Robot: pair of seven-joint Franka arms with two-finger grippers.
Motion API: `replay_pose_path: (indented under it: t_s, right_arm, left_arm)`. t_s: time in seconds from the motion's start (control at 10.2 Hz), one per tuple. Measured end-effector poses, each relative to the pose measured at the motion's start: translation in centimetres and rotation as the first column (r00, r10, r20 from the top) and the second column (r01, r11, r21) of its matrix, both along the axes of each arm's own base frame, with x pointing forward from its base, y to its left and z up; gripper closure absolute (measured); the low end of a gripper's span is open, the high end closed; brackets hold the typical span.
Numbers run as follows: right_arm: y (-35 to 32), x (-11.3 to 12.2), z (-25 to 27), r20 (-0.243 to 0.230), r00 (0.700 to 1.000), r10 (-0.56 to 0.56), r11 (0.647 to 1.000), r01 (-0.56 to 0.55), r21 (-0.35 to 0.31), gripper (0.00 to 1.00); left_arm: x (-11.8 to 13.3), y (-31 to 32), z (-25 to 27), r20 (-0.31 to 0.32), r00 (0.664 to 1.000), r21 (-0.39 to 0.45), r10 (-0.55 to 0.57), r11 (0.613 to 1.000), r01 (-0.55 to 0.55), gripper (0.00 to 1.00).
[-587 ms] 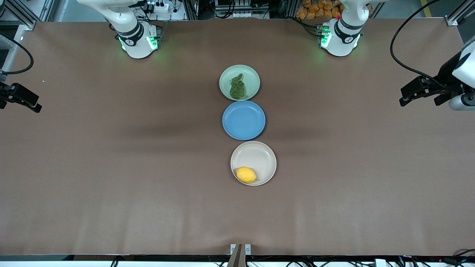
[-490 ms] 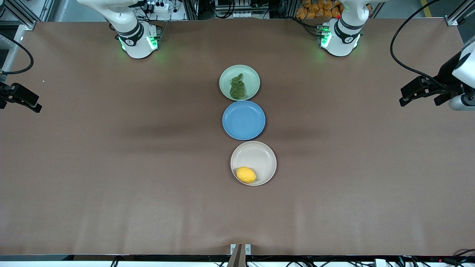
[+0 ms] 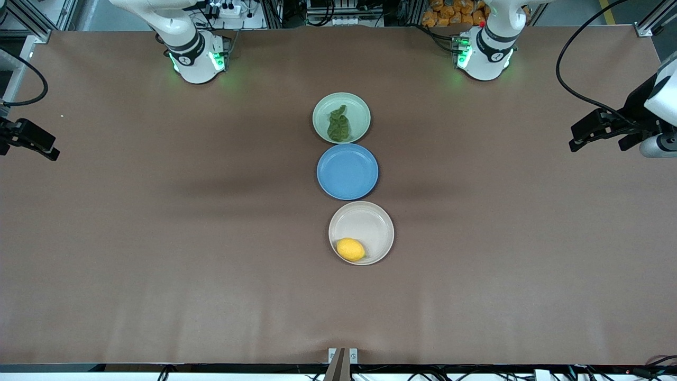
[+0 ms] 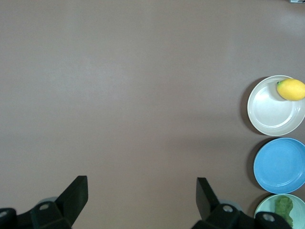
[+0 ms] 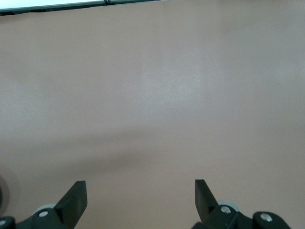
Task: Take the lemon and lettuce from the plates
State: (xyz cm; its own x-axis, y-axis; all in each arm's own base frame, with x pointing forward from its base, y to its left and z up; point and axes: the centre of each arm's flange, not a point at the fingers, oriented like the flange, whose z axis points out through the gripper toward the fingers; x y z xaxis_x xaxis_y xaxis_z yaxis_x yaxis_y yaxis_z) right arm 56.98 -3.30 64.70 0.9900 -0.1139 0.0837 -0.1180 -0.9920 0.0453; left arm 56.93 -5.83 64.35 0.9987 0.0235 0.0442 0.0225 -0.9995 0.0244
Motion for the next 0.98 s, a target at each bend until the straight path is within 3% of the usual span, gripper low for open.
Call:
replay_pose_path:
  t_s: [0.49, 0.78, 0.98]
  right_arm:
    - [0.0, 0.0, -0.2, -0.006, 1.000, 0.000, 1.000, 0.000, 0.001, 0.00]
    - [0.2, 0.1, -0.6, -0.014, 1.000, 0.003, 1.000, -0.003, 0.003, 0.00]
    - [1.0, 0.4, -1.5, -0.031, 0.999, 0.016, 1.000, -0.016, 0.007, 0.00]
  left_arm:
    - [1.6, -4.2, -3.5, -0.028, 0.999, -0.011, -0.042, 0.999, 0.042, 0.00]
    - [4.0, -12.2, -8.2, 0.021, 0.999, -0.051, -0.027, 0.998, 0.028, 0.00]
    - [5.5, -17.8, -12.2, 0.061, 0.997, -0.110, 0.056, 0.993, -0.049, 0.00]
